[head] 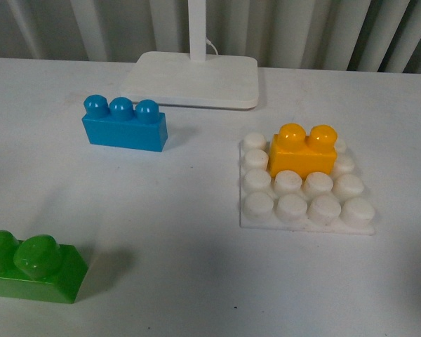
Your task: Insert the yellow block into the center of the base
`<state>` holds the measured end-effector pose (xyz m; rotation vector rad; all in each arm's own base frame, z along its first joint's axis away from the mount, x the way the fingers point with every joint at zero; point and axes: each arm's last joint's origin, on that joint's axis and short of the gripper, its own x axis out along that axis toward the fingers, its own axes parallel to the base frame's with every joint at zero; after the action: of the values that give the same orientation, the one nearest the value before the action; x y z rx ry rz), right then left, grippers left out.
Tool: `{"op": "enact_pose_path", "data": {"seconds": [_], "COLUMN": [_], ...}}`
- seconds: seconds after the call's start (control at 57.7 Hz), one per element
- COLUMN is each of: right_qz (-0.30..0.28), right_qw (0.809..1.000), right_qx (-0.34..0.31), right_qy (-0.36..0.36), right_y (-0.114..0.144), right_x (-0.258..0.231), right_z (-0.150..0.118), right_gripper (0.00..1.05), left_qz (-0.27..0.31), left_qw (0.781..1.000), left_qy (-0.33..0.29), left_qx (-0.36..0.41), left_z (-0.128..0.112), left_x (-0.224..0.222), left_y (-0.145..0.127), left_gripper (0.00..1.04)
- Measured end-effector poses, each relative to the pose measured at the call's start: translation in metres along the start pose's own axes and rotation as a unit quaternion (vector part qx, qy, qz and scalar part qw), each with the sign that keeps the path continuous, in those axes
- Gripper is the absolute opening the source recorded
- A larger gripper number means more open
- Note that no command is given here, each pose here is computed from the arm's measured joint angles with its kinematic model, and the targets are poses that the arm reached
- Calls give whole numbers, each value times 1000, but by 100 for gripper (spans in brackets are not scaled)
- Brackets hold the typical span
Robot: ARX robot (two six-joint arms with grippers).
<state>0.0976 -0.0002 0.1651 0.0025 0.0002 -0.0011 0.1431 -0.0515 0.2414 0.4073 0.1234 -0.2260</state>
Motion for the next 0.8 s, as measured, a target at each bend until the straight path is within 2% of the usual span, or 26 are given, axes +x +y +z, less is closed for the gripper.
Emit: {"op": "enact_pose_path", "data": {"seconds": [0.26, 0.295, 0.329, 0.381, 0.537, 0.607, 0.728, 0.797], "right_qz": [0, 0, 0, 0, 0, 0, 0, 0], "right_qw": [1000, 1000, 1000, 1000, 1000, 1000, 1000, 1000], "right_qx": [0, 0, 0, 0, 0, 0, 0, 0], "right_qy": [0, 0, 0, 0, 0, 0, 0, 0], "right_y": [0, 0, 0, 0, 0, 0, 0, 0], "right_x": [0, 0, 0, 0, 0, 0, 0, 0], "right_z": [0, 0, 0, 0, 0, 0, 0, 0], "right_gripper": [96, 96, 96, 96, 96, 96, 96, 96], "left_qz": [4, 36, 83, 103, 108, 107, 107, 110], "left_qw": [1000, 999, 993, 984, 974, 974, 973, 972], "left_qy": [2, -7, -33, -52, -60, -60, -61, -60], "left_qx": [-7, -34, -84, -137, -188, -192, -195, -199], "left_z": [-1, -2, -8, -16, -39, -48, -57, -62], "left_x": [0, 0, -2, -5, -12, -15, -19, -21], "left_y": [0, 0, 1, 4, 7, 8, 9, 10], "left_gripper": [98, 94, 85, 74, 43, 27, 4, 4]}}
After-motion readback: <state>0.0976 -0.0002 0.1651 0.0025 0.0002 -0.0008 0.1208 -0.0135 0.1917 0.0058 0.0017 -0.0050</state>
